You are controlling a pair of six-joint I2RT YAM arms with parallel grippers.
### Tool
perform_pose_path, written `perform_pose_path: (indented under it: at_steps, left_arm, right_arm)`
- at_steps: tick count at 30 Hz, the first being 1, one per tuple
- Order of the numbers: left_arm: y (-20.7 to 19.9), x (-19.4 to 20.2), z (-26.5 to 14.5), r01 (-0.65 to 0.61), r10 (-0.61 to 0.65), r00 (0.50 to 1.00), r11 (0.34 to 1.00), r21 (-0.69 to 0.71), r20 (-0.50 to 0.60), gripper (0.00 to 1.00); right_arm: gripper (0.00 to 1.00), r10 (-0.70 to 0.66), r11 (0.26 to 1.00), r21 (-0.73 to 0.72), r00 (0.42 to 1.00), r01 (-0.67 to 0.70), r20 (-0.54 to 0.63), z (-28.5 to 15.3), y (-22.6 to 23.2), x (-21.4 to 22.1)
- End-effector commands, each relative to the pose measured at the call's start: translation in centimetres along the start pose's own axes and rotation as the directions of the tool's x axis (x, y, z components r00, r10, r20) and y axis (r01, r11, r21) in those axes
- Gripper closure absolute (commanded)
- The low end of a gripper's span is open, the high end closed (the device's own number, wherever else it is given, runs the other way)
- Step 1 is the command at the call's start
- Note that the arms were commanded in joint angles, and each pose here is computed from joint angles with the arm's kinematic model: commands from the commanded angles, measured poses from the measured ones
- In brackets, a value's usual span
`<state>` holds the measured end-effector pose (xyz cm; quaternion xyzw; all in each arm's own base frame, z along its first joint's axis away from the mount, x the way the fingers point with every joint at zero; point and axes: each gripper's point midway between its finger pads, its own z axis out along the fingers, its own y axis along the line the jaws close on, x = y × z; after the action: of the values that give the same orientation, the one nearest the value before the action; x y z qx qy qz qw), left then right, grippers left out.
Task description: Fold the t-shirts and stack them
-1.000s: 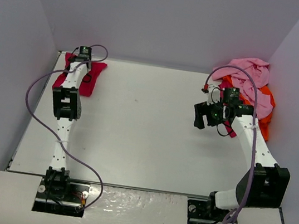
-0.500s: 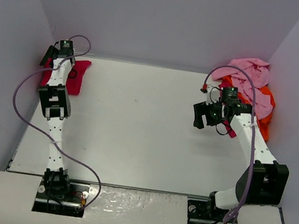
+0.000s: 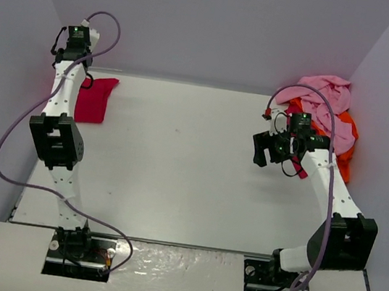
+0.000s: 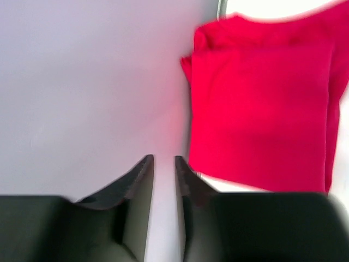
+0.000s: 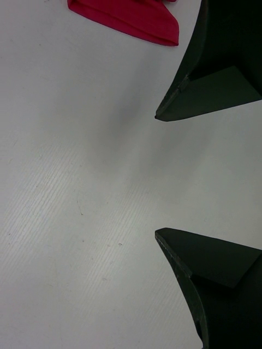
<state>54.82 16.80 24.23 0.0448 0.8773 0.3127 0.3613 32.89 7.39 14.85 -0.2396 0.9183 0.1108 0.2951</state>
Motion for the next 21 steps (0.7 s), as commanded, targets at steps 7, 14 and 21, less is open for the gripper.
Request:
perform_pose_path:
  at_steps: [7, 14, 21]
  left_arm:
    - [-5.9, 9.7, -3.1, -0.064, 0.095, 0.986, 0.973, 0.223, -0.134, 1.00]
    - [-8.3, 12.3, -0.7, -0.068, 0.116, 0.975, 0.968, 0.244, -0.189, 1.00]
    - [-10.4, 13.8, 2.3, -0.069, 0.136, 0.959, 0.964, 0.256, -0.251, 1.00]
  right_arm:
    - [0.23, -0.041, 0.999, 0.024, 0.994, 0.039, 0.096, -2.4, 0.5, -1.8]
    - [0.23, -0.047, 0.998, 0.037, 0.994, 0.043, 0.103, -2.9, 0.5, -1.6]
    - [0.23, -0.051, 0.998, 0.042, 0.995, 0.047, 0.090, -2.7, 0.4, -1.1]
